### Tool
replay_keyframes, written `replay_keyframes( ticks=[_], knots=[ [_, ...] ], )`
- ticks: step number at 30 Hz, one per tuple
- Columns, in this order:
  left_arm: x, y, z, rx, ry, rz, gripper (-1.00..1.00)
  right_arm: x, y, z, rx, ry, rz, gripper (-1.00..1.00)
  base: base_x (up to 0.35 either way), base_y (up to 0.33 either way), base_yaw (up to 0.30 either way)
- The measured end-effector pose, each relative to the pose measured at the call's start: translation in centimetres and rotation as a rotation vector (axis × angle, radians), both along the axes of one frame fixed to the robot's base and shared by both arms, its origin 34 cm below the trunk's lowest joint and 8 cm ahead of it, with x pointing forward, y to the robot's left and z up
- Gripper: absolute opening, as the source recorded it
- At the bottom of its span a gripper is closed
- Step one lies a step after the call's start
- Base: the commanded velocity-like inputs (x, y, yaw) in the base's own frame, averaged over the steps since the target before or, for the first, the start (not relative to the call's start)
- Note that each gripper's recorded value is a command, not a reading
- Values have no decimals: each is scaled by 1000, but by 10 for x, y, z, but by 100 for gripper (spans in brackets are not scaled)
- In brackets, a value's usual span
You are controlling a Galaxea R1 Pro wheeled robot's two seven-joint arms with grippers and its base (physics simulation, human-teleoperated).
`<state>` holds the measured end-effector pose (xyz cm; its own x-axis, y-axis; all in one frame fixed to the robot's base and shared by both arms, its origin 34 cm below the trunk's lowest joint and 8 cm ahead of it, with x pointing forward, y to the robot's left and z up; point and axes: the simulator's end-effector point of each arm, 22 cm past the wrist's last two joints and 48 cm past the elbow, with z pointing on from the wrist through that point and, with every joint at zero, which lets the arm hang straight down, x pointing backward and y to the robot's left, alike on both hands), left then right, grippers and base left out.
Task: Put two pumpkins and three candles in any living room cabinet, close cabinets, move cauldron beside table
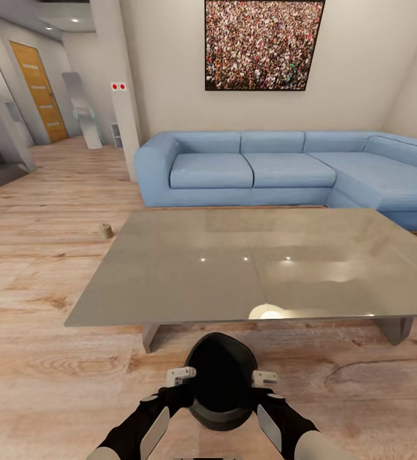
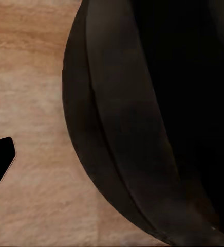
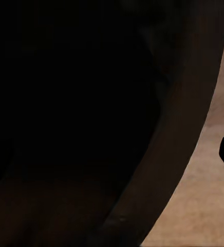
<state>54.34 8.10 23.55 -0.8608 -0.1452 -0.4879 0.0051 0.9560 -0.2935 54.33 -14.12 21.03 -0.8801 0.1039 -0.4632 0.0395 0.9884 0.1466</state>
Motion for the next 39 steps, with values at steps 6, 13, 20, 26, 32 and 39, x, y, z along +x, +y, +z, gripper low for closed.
replay_keyframes(
  ticks=[6, 13, 20, 26, 32, 39],
  knots=[
    [0, 0, 0, 0, 1, 0, 100, 0, 1, 0, 3, 0, 1, 100, 0, 0, 0],
    [0, 0, 0, 0, 1, 0, 100, 0, 1, 0, 3, 0, 2, 100, 0, 0, 0],
    [0, 0, 0, 0, 1, 0, 100, 0, 0, 0, 2, 0, 1, 100, 0, 0, 0],
    [0, 0, 0, 0, 1, -1, 100, 0, 0, 0, 2, 0, 1, 100, 0, 0, 0],
    [1, 0, 2, 0, -3, 0, 100, 1, 1, 2, 3, -4, 2, 100, 0, 0, 0],
    [8, 0, 15, 1, -30, -2, 100, 10, 0, 16, 2, -34, 1, 100, 0, 0, 0]
  ],
)
